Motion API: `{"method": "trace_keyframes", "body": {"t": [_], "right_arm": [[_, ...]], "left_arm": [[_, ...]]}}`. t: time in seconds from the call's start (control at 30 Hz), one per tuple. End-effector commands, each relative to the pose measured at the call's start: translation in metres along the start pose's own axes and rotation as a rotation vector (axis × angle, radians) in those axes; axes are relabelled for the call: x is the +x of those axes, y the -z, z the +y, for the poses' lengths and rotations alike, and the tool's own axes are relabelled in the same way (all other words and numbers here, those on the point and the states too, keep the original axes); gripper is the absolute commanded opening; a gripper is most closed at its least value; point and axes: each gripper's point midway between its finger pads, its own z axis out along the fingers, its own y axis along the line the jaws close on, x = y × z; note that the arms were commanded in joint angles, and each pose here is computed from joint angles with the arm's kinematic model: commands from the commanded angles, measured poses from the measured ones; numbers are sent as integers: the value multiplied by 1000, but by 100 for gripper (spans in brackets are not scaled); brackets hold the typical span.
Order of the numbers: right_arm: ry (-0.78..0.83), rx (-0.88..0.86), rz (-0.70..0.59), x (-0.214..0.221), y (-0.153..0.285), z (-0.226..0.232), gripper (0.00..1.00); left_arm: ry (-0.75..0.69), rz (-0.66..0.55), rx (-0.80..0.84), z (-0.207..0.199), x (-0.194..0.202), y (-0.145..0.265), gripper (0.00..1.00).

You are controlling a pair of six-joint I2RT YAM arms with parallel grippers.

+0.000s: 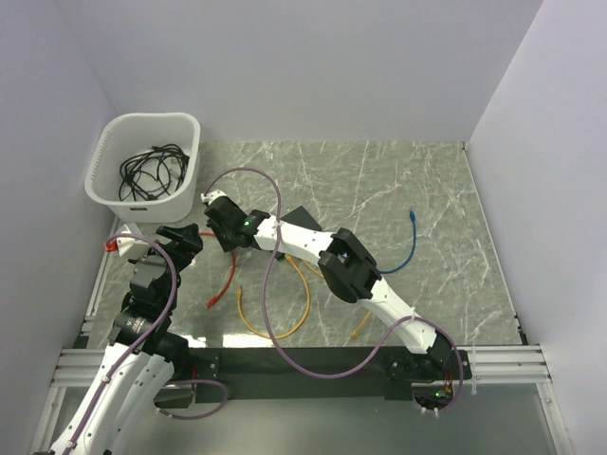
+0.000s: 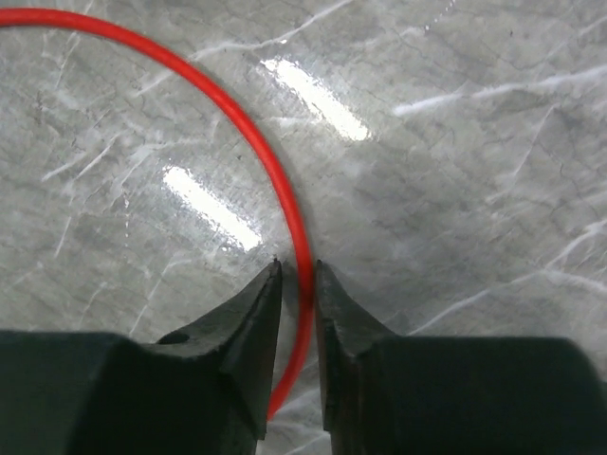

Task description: Insert the plug into the switch port

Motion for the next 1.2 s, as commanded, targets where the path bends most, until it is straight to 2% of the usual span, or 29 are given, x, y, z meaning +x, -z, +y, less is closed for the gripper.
{"method": "trace_keyframes", "body": {"t": [0.0, 0.13, 0.23, 0.27, 0.37, 0.5, 0.6, 0.83, 1.03, 1.13, 1.17], "right_arm": [[4, 13, 47, 13, -6, -2, 26], [13, 24, 97, 27, -9, -5, 17], [12, 24, 112, 32, -11, -6, 1], [10, 19, 123, 40, -13, -7, 0], [-10, -39, 104, 39, -10, 1, 0], [-24, -52, 40, 13, 12, -3, 0], [-56, -65, -78, -34, 62, -11, 0], [-117, -48, -150, -66, 132, -49, 0], [-137, 29, -134, -43, 172, -83, 0], [-152, 85, -94, -19, 184, -105, 0], [-156, 113, -57, 2, 183, -114, 0]], "left_arm": [[9, -2, 27, -7, -2, 1, 83], [7, -6, 27, -8, -5, 2, 83], [8, -12, 27, -8, -7, 3, 83], [4, -12, 26, -7, -7, 3, 83], [0, -13, 20, -6, -7, 3, 83], [-10, -16, 12, -4, -9, 5, 81], [-14, -31, 6, -5, -15, 7, 82], [-3, -36, -25, -6, -19, 3, 81], [-2, -33, -26, -9, -17, -4, 81], [1, -17, -20, -10, -11, -8, 81], [0, -9, -21, -10, -8, -9, 80]]}}
